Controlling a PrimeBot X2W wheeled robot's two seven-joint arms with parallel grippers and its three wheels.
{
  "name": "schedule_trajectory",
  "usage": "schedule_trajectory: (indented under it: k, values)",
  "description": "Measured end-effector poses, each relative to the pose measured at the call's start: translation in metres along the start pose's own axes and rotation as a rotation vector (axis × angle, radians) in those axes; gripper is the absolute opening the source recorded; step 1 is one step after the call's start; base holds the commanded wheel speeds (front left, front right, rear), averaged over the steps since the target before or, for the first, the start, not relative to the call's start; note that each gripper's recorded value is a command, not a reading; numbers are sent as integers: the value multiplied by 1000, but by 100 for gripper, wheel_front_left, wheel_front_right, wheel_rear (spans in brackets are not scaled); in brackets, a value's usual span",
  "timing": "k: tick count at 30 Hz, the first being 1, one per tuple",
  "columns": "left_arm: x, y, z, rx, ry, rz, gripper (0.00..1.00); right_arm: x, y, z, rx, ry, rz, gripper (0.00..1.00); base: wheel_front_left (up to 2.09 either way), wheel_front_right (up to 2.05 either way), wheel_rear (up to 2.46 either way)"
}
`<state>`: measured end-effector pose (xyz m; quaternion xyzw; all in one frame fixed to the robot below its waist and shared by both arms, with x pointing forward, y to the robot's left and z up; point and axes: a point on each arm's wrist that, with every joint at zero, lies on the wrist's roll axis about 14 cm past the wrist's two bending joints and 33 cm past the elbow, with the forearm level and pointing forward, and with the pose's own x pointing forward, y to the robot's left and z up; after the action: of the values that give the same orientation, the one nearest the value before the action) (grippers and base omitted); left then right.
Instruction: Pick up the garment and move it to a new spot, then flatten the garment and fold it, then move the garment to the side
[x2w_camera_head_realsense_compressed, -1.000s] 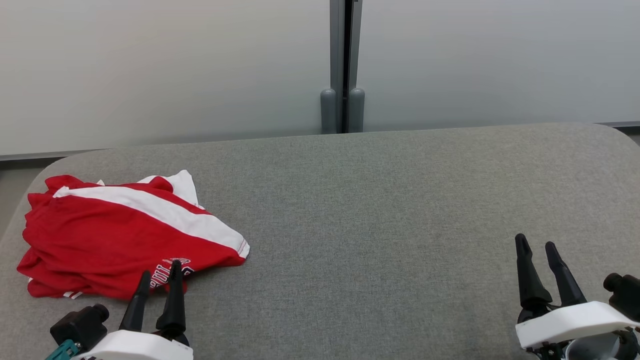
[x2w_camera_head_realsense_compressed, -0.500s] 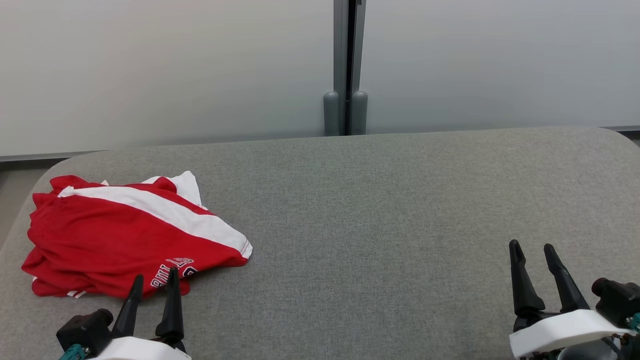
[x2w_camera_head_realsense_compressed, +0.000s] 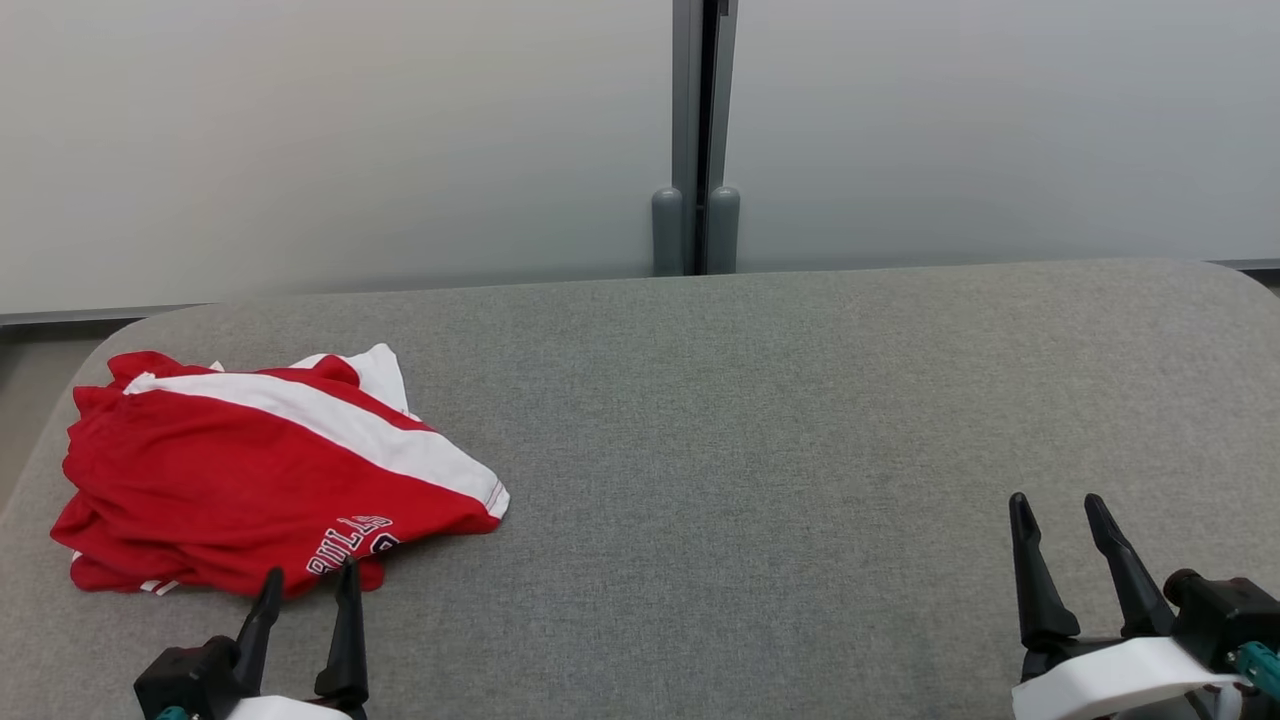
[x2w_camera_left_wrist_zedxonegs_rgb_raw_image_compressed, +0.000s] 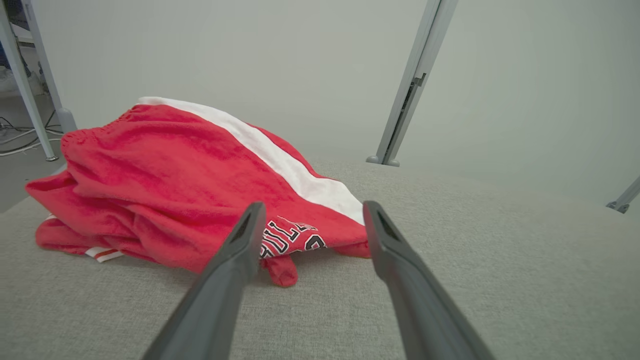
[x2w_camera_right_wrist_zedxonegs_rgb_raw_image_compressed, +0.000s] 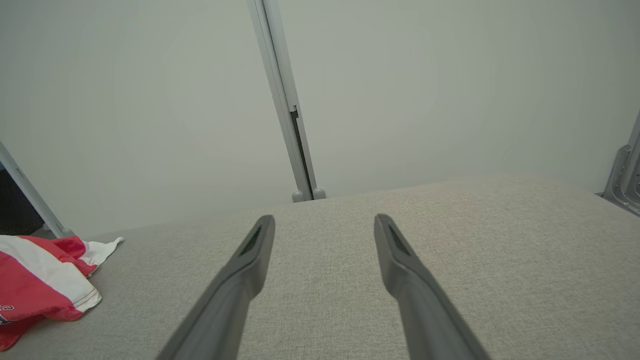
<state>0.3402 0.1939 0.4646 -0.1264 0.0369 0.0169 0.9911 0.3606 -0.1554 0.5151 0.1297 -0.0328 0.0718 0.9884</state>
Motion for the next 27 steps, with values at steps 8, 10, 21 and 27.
schedule_trajectory:
  k: [8, 10, 21, 27]
  values:
    - [-3, 3, -1, 54, -4, 8, 100, -2, 2, -2, -48, 0, 9, 100, 0, 0, 0]
    - [-3, 4, 1, 71, -9, 7, 100, -3, 1, -2, -61, -1, 9, 100, 0, 0, 0]
    - [-3, 6, 3, 148, -24, 0, 100, -8, -2, -4, -118, -4, 3, 100, 0, 0, 0]
    - [-4, 5, -4, 179, -8, -7, 100, -10, -6, -7, -138, 5, -6, 100, 0, 0, 0]
